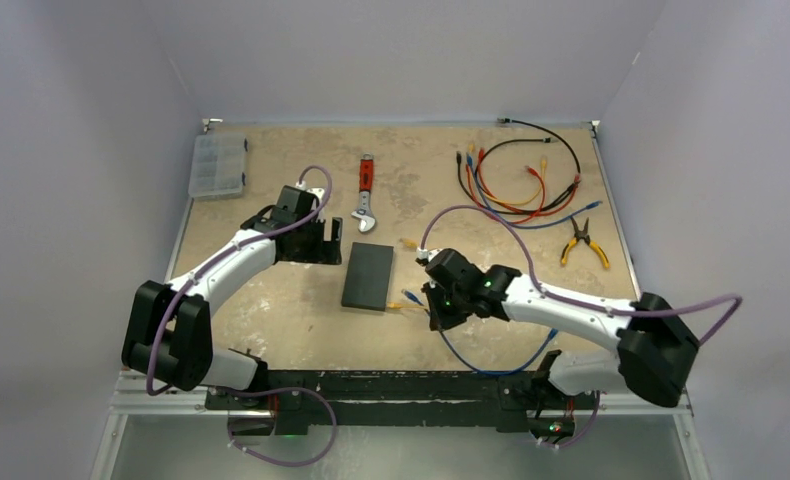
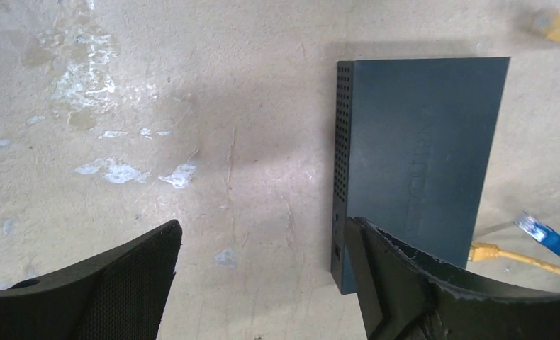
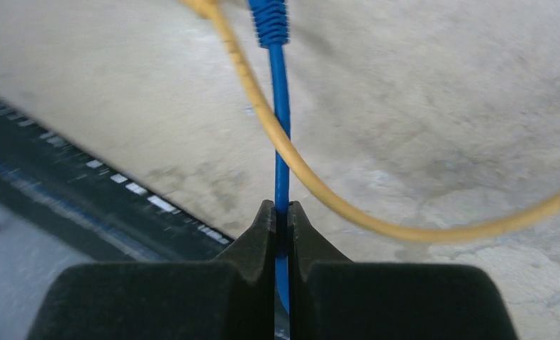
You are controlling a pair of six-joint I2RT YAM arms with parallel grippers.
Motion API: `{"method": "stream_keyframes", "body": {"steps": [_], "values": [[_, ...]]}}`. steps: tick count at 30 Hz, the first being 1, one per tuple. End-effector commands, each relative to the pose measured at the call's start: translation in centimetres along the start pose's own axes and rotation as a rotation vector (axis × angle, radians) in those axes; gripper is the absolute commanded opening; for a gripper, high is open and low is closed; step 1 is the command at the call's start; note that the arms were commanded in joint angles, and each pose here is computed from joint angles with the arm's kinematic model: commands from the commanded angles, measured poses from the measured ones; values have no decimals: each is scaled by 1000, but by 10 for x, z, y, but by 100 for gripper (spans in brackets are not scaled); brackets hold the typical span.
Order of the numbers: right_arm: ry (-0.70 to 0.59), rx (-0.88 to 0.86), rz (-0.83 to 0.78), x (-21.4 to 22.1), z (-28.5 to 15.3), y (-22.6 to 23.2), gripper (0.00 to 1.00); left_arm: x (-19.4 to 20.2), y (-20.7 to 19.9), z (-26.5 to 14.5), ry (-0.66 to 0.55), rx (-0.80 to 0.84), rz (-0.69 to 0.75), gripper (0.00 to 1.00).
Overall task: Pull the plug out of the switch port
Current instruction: Pick up the connector from the center of the board.
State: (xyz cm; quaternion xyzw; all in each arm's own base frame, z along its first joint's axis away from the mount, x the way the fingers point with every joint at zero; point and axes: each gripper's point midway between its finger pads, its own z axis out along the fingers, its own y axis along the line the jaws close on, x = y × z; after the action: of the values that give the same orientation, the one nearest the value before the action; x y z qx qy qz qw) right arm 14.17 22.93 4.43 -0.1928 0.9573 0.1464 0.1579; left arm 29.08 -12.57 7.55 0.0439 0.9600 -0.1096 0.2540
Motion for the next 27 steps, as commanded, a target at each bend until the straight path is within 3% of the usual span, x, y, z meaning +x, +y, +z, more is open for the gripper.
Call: {"method": "stream_keyframes", "body": {"steps": [1, 7, 9, 14, 27], "values": [[-138, -290, -97, -26, -40, 53, 0, -10, 11, -2, -22, -55, 23, 85], [-127, -390, -130, -16, -48, 65, 0, -13, 11, -2, -33, -55, 17, 85], [-57, -366, -69, -5, -38, 62, 0, -13, 11, -2, -31, -56, 15, 85], [96, -288, -91, 15, -8, 50, 0, -11, 11, -2, -27, -57, 17, 84], [270, -148, -96, 46, 5, 26, 0, -12, 15, -2, -31, -81, 17, 84]]}}
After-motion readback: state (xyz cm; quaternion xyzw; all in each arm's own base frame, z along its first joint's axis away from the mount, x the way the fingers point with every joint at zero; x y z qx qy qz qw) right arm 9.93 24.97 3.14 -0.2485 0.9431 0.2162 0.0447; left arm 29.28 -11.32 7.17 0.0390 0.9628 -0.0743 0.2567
